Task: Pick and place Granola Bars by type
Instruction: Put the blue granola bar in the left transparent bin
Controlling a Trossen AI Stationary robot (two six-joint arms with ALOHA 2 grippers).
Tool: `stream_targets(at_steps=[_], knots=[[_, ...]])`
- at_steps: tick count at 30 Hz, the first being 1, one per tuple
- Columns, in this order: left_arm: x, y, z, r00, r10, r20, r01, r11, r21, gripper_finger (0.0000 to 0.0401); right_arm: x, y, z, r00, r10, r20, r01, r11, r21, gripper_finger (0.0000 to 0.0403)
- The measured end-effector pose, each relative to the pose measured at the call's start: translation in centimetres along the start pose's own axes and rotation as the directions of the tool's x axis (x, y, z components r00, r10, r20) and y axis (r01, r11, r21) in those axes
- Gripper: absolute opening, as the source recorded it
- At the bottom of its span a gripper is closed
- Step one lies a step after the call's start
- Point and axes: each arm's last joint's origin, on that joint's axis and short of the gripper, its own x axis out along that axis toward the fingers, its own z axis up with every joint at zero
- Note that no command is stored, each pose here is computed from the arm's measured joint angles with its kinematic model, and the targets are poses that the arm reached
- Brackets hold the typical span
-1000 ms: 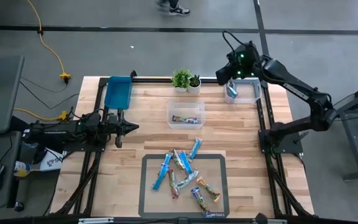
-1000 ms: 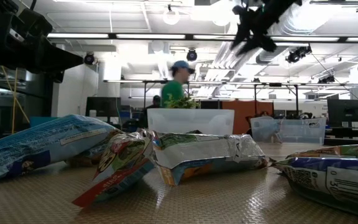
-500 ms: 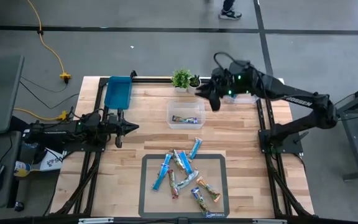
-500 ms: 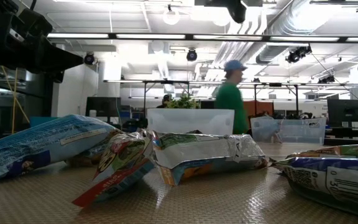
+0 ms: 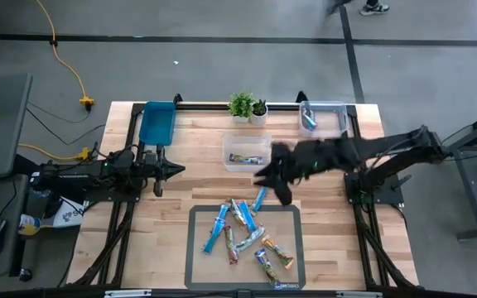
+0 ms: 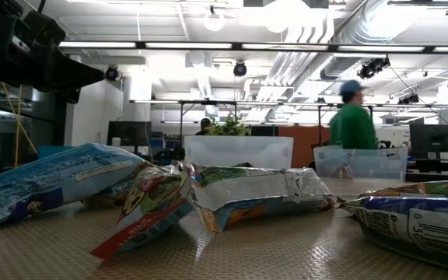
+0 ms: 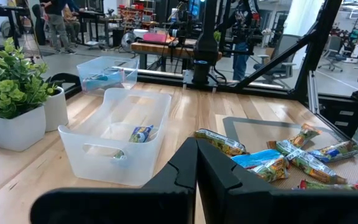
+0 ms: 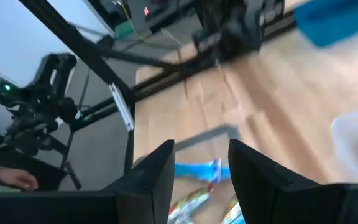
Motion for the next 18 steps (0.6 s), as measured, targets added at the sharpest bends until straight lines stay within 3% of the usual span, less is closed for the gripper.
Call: stream_targets(at_steps=[8, 18], knots=[[0.0, 0.0, 0.0, 1.0, 0.0, 0.0, 0.0, 1.0, 0.0, 0.0001, 3.9, 3.9, -5.4, 0.992, -0.049, -0.115, 0.063, 0.991, 0.117, 0.0134], [0.0, 0.0, 0.0, 1.0, 0.0, 0.0, 0.0, 1.0, 0.0, 0.0001, 8.6, 6.2, -12.5, 0.949, -0.075, -0.306, 0.152, 0.96, 0.237, 0.0134]])
